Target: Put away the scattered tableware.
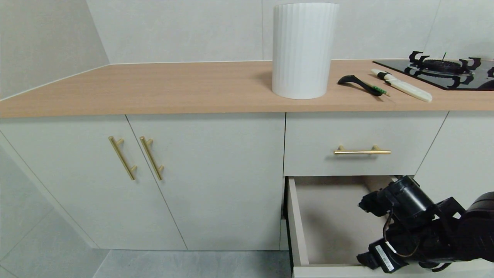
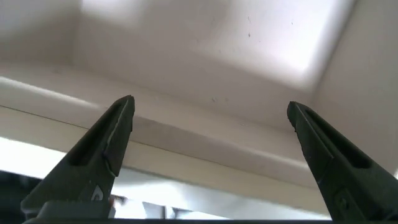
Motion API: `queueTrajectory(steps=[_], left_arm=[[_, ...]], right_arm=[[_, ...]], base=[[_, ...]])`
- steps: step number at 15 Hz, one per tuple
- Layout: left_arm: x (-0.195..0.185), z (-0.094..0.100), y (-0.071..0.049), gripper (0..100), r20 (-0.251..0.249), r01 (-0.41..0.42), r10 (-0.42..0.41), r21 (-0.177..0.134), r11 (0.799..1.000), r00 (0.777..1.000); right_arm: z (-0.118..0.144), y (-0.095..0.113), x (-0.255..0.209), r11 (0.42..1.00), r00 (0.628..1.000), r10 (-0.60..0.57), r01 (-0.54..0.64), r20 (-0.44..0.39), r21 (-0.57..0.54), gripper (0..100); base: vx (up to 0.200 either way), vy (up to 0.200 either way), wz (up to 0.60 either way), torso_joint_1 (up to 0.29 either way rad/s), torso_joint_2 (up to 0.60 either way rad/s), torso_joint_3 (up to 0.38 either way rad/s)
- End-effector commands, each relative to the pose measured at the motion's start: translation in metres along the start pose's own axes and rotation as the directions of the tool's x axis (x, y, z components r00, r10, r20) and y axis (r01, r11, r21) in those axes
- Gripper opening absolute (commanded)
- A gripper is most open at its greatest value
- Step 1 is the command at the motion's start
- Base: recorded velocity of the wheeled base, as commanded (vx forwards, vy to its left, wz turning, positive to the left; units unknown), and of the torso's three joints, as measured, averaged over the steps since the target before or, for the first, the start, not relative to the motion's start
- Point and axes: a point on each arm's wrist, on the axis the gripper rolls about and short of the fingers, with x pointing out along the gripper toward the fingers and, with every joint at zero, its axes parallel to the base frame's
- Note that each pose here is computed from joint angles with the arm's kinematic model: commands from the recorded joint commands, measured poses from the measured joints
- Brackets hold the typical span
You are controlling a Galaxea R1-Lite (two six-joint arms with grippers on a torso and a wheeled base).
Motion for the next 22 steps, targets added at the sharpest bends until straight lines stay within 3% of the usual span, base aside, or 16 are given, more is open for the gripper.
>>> queueTrajectory(steps=[1, 3, 12, 15, 17, 19, 22], left_arm=[[0.0, 0.0, 0.0, 100, 0.0, 0.0, 0.0, 0.0, 1.0, 1.0], [0.0, 0.0, 0.0, 100, 0.0, 0.0, 0.0, 0.0, 1.0, 1.0], [0.0, 0.0, 0.0, 100, 0.0, 0.0, 0.0, 0.0, 1.0, 1.0], [0.0, 0.0, 0.0, 100, 0.0, 0.0, 0.0, 0.0, 1.0, 1.0], [0.0, 0.0, 0.0, 100, -0.002, 0.0, 0.0, 0.0, 1.0, 1.0], [0.0, 0.0, 0.0, 100, 0.0, 0.0, 0.0, 0.0, 1.0, 1.0], [0.0, 0.0, 0.0, 100, 0.0, 0.0, 0.0, 0.0, 1.0, 1.0]], right_arm=[[0.0, 0.002, -0.008, 1.0, 1.0, 0.006, -0.006, -0.004, -0.021, 100], [-0.006, 0.002, -0.011, 0.998, 0.997, -0.001, -0.004, -0.077, -0.067, 100], [-0.019, 0.001, -0.015, 0.987, 0.975, -0.019, -0.017, -0.221, -0.163, 100], [-0.016, 0.001, -0.016, 0.987, 0.977, -0.018, -0.016, -0.211, -0.158, 100], [-0.006, 0.001, -0.019, 0.994, 0.986, -0.015, -0.003, -0.166, -0.108, 100], [0.013, 0.001, -0.029, 0.999, 0.998, 0.0, 0.003, -0.058, 0.047, 100], [0.023, -0.007, -0.043, 0.989, 0.997, -0.005, -0.007, 0.077, 0.149, 100]], base=[[0.0, 0.0, 0.0, 0.0, 0.0, 0.0], [0.0, 0.0, 0.0, 0.0, 0.0, 0.0], [0.0, 0.0, 0.0, 0.0, 0.0, 0.0], [0.0, 0.0, 0.0, 0.0, 0.0, 0.0], [0.0, 0.0, 0.0, 0.0, 0.0, 0.0], [0.0, 0.0, 0.0, 0.0, 0.0, 0.0], [0.0, 0.0, 0.0, 0.0, 0.0, 0.0]])
